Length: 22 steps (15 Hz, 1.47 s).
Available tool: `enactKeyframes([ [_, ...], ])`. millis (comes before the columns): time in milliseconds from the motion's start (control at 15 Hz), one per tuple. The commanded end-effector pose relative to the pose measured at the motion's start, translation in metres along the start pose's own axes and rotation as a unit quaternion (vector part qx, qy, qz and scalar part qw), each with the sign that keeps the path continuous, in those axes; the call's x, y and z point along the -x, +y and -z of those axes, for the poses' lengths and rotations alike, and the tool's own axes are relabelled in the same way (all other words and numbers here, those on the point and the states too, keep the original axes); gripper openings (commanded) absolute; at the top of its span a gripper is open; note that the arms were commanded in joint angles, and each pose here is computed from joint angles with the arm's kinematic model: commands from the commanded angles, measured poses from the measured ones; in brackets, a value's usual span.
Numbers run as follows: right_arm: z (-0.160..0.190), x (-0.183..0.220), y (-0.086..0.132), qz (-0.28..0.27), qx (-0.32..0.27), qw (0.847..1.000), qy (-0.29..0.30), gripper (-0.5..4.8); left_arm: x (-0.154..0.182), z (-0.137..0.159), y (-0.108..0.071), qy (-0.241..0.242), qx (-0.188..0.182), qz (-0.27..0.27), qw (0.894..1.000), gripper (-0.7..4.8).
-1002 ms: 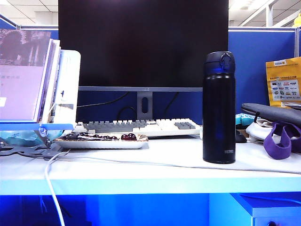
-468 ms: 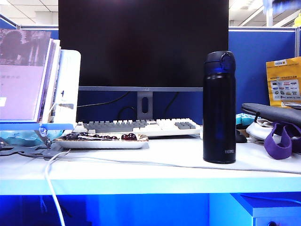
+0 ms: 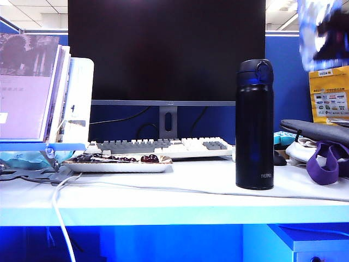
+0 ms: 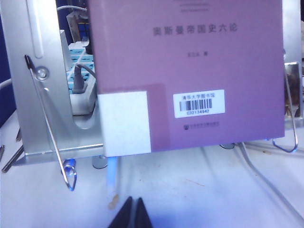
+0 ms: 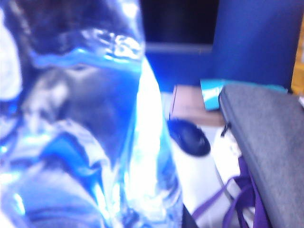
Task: Pick up the mineral water bottle and place it vertically to the right of the black thermos cup.
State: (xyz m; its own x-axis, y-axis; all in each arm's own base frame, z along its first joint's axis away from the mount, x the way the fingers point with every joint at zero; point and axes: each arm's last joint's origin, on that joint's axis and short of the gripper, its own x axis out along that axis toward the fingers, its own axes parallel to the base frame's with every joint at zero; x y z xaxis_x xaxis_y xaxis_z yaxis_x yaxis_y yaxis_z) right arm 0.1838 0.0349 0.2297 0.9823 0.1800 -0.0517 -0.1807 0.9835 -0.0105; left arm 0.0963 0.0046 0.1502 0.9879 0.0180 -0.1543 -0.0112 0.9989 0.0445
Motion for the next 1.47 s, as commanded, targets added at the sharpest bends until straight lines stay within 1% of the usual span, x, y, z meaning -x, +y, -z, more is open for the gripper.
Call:
enactKeyframes([
  [67,0.004,-0.009,0.0,0.001,0.037,0.999,-0.01,1.47,0.0,0.001,0.0,0.005,0.0,0.001,1.0,-0.03],
  [200,0.012,-0.019,0.0,-0.001,0.04,0.999,-0.004,1.48,0.0,0.001,0.0,0.005,0.0,0.001,1.0,-0.03],
  [401,0.021,-0.031,0.0,-0.002,0.015,1.0,-0.003,1.47,0.0,0.001,0.0,0.005,0.0,0.001,1.0,-0.03],
  [534,0.027,-0.036,0.001,-0.004,-0.007,1.0,0.003,1.47,0.0,0.001,0.0,0.005,0.0,0.001,1.0,-0.03],
  [668,0.037,-0.042,0.001,-0.005,-0.047,0.999,0.024,1.47,0.0,0.001,0.0,0.005,0.0,0.001,1.0,-0.03],
  [735,0.04,-0.041,0.001,-0.004,-0.056,0.998,0.025,1.47,0.0,0.001,0.0,0.005,0.0,0.001,1.0,-0.03],
  [802,0.042,-0.041,0.001,-0.003,-0.06,0.998,0.029,1.48,0.0,0.001,0.0,0.005,0.0,0.001,1.0,-0.03],
  [935,0.046,-0.04,-0.002,-0.019,-0.062,0.997,0.039,1.48,0.0,0.001,0.0,0.005,0.0,0.001,1.0,-0.03],
  [1136,0.053,-0.04,-0.01,-0.026,-0.065,0.996,0.049,1.48,0.0,0.001,0.0,0.004,0.0,0.002,1.0,-0.03],
  [1269,0.068,-0.044,-0.015,-0.038,-0.069,0.995,0.056,1.48,0.0,0.001,0.0,0.005,0.0,0.001,1.0,-0.03],
  [1336,0.072,-0.047,-0.015,-0.042,-0.068,0.995,0.051,1.48,0.0,0.001,0.0,0.005,0.0,0.001,1.0,-0.03],
  [1470,0.079,-0.054,-0.013,-0.077,-0.069,0.994,0.027,1.48,0.0,0.001,0.0,0.005,0.0,0.001,1.0,-0.03],
])
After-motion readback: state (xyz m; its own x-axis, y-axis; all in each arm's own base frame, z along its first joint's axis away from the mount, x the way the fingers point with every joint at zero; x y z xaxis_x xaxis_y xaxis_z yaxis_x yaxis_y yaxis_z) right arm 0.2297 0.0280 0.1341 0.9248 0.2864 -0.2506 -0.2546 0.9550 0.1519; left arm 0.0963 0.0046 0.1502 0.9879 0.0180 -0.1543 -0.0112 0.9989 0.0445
